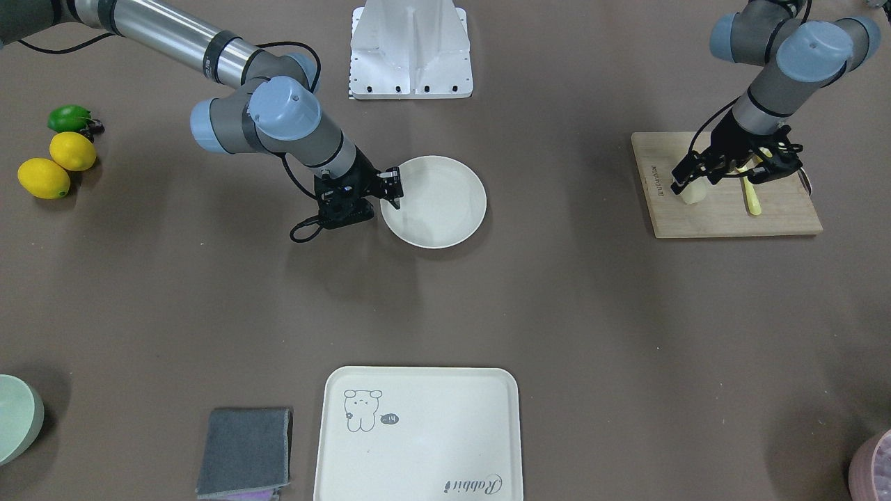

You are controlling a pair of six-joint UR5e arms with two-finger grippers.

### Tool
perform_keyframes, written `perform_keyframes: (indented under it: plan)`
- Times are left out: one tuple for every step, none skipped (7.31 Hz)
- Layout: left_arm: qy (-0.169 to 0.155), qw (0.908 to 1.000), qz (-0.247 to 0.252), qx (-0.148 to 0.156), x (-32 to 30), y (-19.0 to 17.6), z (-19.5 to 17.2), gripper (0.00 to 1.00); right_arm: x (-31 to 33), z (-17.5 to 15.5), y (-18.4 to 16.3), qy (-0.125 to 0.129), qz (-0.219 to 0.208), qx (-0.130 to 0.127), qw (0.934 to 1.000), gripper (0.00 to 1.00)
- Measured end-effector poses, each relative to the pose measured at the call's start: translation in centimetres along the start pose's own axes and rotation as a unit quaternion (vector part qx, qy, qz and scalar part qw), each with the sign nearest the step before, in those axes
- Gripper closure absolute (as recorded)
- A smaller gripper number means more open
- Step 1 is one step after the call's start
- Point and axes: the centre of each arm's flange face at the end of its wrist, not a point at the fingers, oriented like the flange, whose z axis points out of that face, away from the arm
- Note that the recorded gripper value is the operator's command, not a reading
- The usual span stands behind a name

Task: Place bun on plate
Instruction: 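Reach the left gripper to the pale bun while the right holds the plate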

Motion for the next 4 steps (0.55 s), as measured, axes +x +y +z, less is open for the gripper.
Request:
perform_keyframes:
  plan:
    - [-0.004,1.0,-0.001,-0.001,0.04,0.43,0.46,0.46,-0.01,-0.02,0.0,0.0,0.0,0.0,1.0,0.0]
    - [-0.006,1.0,-0.001,-0.004,0.09,0.81,0.78,0.59,-0.03,-0.03,0.01,0.0,-0.001,0.0,1.0,0.0]
    - [-0.006,1.0,-0.002,-0.005,0.12,0.97,0.85,0.7,-0.08,-0.06,0.01,-0.001,-0.001,0.0,1.0,0.0]
    - [-0.005,1.0,-0.001,-0.006,0.32,1.13,0.74,0.72,-0.15,-0.12,0.03,-0.002,-0.001,0.0,1.0,0.0]
